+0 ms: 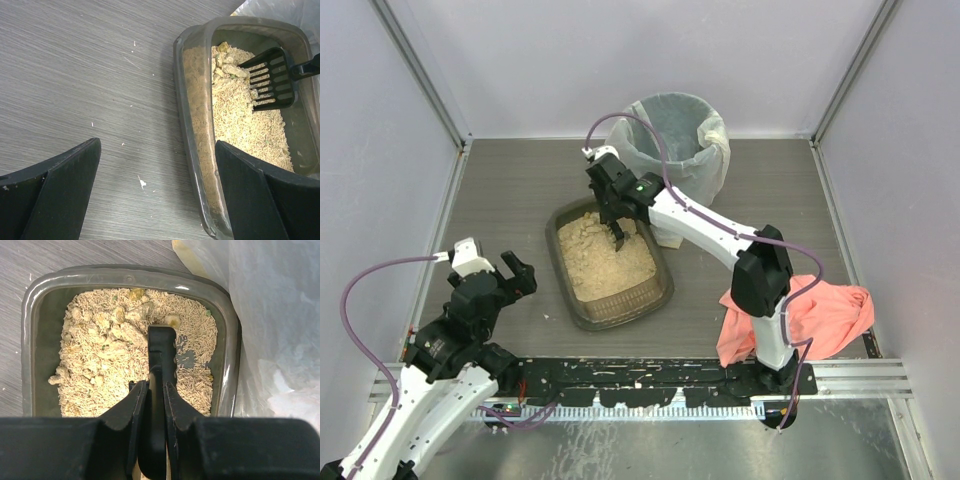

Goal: Clean the litter box

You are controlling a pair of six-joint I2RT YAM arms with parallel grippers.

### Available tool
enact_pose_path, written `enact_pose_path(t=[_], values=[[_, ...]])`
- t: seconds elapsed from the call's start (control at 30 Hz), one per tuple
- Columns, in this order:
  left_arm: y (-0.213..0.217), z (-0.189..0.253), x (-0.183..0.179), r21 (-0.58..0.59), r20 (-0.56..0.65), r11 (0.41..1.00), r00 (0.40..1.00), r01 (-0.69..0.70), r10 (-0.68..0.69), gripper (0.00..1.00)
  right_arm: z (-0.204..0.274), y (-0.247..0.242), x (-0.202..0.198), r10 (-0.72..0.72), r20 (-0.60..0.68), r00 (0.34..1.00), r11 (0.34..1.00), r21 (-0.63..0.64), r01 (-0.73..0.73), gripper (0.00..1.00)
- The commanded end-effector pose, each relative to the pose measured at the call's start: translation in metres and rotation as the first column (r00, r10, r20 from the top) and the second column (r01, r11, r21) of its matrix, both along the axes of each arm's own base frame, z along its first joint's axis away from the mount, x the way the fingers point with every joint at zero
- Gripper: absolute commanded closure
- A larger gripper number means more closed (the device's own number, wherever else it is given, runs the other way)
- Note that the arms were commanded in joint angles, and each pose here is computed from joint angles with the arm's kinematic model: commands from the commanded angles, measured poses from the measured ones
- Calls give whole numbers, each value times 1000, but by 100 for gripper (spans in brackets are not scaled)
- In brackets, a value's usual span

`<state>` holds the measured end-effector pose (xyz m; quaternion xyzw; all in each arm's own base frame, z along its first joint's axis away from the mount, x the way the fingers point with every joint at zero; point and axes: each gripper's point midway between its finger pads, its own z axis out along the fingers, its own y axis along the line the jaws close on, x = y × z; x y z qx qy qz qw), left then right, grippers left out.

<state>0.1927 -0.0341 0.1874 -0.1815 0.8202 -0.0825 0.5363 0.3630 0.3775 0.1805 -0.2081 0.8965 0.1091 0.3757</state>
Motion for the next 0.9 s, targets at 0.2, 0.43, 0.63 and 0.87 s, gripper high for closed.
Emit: enact_pose_path(t=[0.2,0.43,0.63,0.87], values=[[-6,20,7,-19,51,1000,998,21,-20,2,29,2,-3,-53,-91,994,952,296,78,99],[-8,21,9,-11,46,999,999,30,-29,2,21,-14,-3,-128,-110,986,919,360,159,99],[-12,25,10,-2,37,999,998,51,-50,2,19,-27,-4,-186,-148,971,861,451,234,99],[-20,23,12,-2,8,996,996,84,-84,2,13,-35,-4,-212,-195,958,810,513,284,99]])
